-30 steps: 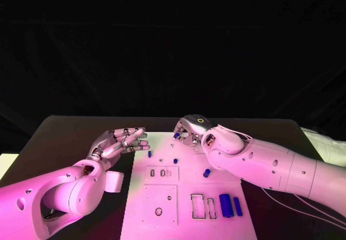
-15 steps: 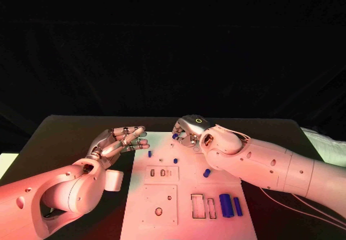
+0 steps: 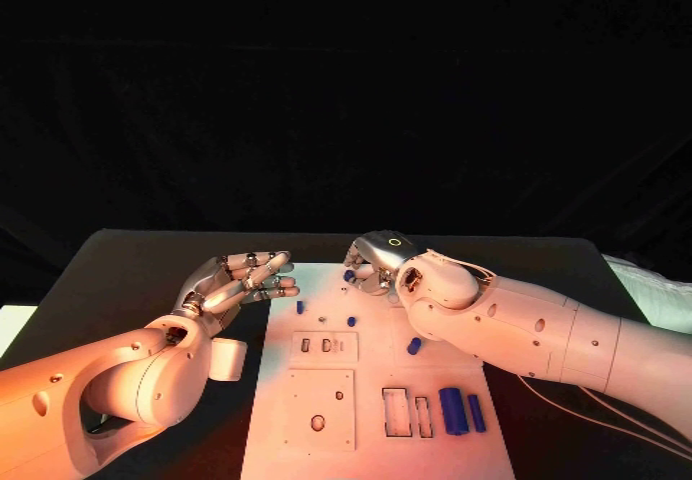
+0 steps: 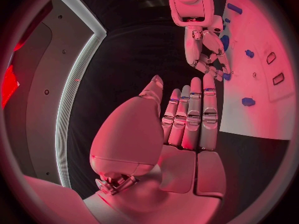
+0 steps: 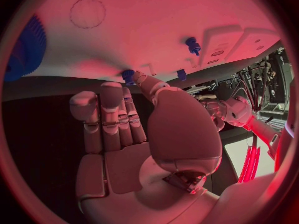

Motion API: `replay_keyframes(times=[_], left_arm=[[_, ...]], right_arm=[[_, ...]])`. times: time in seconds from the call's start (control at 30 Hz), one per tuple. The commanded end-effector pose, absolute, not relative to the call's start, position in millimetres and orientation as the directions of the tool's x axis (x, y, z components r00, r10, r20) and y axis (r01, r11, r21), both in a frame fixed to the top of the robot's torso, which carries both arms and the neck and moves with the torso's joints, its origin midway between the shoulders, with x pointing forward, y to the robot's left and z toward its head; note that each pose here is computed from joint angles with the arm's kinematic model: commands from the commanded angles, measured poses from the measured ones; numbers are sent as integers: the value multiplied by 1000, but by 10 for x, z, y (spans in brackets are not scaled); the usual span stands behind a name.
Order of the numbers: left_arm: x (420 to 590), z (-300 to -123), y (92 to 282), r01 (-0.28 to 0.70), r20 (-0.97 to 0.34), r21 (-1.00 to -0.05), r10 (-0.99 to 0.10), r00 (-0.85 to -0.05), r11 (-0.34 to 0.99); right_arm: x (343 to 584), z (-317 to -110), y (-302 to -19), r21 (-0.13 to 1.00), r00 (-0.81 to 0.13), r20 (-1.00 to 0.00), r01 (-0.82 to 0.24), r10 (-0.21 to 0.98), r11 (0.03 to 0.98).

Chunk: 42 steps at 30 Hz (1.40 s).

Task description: Assemble the parts on the task board

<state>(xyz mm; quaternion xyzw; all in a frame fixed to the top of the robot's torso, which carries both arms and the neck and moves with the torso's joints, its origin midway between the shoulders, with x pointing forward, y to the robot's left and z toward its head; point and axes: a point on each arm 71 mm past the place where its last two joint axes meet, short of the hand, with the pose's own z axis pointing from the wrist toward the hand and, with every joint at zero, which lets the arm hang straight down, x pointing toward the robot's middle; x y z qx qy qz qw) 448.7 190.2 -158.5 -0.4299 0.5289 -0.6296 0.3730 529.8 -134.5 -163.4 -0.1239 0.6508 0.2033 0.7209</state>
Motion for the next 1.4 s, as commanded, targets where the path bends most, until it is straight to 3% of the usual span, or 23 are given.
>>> replay_keyframes(times=[0.03, 0.3, 0.47, 0.67, 0.93, 1.1, 1.4], left_arm=[[4484, -1567, 1877, 17, 156, -984, -914, -374, -175], [4490, -1567, 1886, 17, 156, -984, -915, -372, -175], [4490, -1567, 1898, 17, 156, -984, -915, -373, -175], [4485, -1565, 1918, 17, 157, -984, -915, -372, -175], [4494, -1572, 1912, 12, 160, -984, -915, -371, -177], [4505, -1579, 1906, 10, 161, -984, -915, -371, -178], [4511, -1583, 1901, 9, 162, -984, -914, -371, -178]], right_arm=[[5308, -1637, -1357, 67, 74, -991, -434, 110, 898], [5222, -1561, -1435, 90, 108, -982, -451, 154, 888], [5075, -1431, -1698, 138, 116, -971, -440, 208, 887], [4991, -1338, -2150, 232, 43, -964, -339, 261, 912], [5029, -1411, -2498, 243, -55, -970, -222, 237, 944], [5060, -1465, -2591, 258, -107, -964, -177, 242, 950], [5082, -1522, -2550, 238, -117, -969, -184, 220, 954]])
